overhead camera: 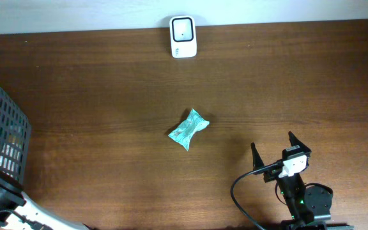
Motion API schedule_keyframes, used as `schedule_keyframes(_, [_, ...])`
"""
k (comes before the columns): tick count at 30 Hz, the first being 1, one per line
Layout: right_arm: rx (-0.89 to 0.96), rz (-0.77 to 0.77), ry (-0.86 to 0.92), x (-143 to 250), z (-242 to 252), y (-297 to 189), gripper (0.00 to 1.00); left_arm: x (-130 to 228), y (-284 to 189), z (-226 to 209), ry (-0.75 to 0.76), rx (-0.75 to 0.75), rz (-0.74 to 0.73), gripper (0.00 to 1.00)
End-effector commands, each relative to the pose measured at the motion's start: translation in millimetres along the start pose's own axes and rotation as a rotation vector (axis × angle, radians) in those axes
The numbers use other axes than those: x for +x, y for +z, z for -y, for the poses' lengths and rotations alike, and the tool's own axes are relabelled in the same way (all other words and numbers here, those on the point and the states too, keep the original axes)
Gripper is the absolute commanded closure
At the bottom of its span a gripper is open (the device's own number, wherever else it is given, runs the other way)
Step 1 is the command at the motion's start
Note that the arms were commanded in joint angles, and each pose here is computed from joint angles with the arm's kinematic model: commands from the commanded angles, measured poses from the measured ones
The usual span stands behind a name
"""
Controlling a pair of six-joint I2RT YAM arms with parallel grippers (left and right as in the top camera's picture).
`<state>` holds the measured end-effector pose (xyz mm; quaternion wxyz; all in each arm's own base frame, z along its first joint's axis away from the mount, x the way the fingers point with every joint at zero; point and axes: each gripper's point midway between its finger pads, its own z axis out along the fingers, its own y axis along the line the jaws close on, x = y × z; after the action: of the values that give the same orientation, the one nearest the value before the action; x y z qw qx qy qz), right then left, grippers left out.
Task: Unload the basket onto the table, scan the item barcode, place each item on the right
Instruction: 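Reach the left gripper into the basket and grasp the orange packet, then place the orange packet beside the mint-green packet with the left gripper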
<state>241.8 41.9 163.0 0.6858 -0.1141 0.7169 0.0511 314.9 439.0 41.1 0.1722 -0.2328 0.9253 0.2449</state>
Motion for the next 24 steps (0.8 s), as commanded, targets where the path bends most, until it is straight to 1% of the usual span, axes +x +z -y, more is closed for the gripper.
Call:
schedule_keyframes(1, [0.003, -0.004, -0.002, 2.4, 0.9, -0.1, 0.02, -5.5, -3.5, 13.0, -0.025, 0.037, 0.015, 1.0])
schedule_keyframes(2, [0.003, -0.004, -0.002, 2.4, 0.9, -0.1, 0.02, -16.3, -15.9, 11.9, -0.035, 0.03, 0.045, 1.0])
schedule_keyframes(3, [0.003, -0.004, -0.002, 2.4, 0.9, -0.1, 0.02, -41.1, -45.9, 7.4, -0.056, 0.013, 0.118, 1.0])
schedule_keyframes(6, [0.003, -0.004, -0.002, 2.4, 0.9, -0.1, 0.02, -90.0, -122.9, -8.7, -0.134, -0.023, 0.297, 1.0])
schedule_keyframes(7, [0.003, -0.004, -0.002, 2.4, 0.9, -0.1, 0.02, -106.6, -160.2, -16.5, -0.146, -0.042, 0.38, 1.0])
schedule_keyframes(8, [0.003, -0.004, -0.002, 2.4, 0.9, -0.1, 0.02, -117.2, -191.0, -22.5, -0.163, -0.055, 0.446, 1.0])
schedule_keyframes(9, [0.003, -0.004, -0.002, 2.4, 0.9, -0.1, 0.02, -126.8, -233.3, -30.7, -0.188, -0.069, 0.529, 1.0])
schedule_keyframes(11, [0.003, -0.004, -0.002, 2.4, 0.9, -0.1, 0.02, -134.0, -307.5, -41.0, -0.251, -0.077, 0.669, 1.0])
schedule_keyframes(12, [0.003, -0.004, -0.002, 2.4, 0.9, -0.1, 0.02, -133.7, -344.5, -38.0, -0.274, -0.056, 0.733, 1.0])
schedule_keyframes(13, [0.003, -0.004, -0.002, 2.4, 0.9, -0.1, 0.02, -133.6, -367.5, -26.4, -0.254, -0.008, 0.774, 1.0])
schedule_keyframes(15, [0.003, -0.004, -0.002, 2.4, 0.9, -0.1, 0.02, -130.0, -422.9, 28.6, -0.148, 0.185, 0.861, 1.0])
schedule_keyframes(16, [0.003, -0.004, -0.002, 2.4, 0.9, -0.1, 0.02, -129.4, -437.3, 52.4, -0.108, 0.259, 0.881, 1.0])
schedule_keyframes(17, [0.003, -0.004, -0.002, 2.4, 0.9, -0.1, 0.02, -127.7, -450.8, 90.6, -0.064, 0.371, 0.884, 1.0])
schedule_keyframes(18, [0.003, -0.004, -0.002, 2.4, 0.9, -0.1, 0.02, -122.8, -455.8, 121.8, -0.01, 0.443, 0.863, 1.0])
schedule_keyframes(20, [0.003, -0.004, -0.002, 2.4, 0.9, -0.1, 0.02, -101.6, -457.7, 196.5, 0.129, 0.583, 0.764, 1.0])
schedule_keyframes(21, [0.003, -0.004, -0.002, 2.4, 0.9, -0.1, 0.02, -82.3, -454.2, 240.1, 0.217, 0.655, 0.681, 1.0])
schedule_keyframes(24, [0.003, -0.004, -0.002, 2.4, 0.9, -0.1, 0.02, -35.1, -437.3, 315.8, 0.398, 0.745, 0.495, 1.0])
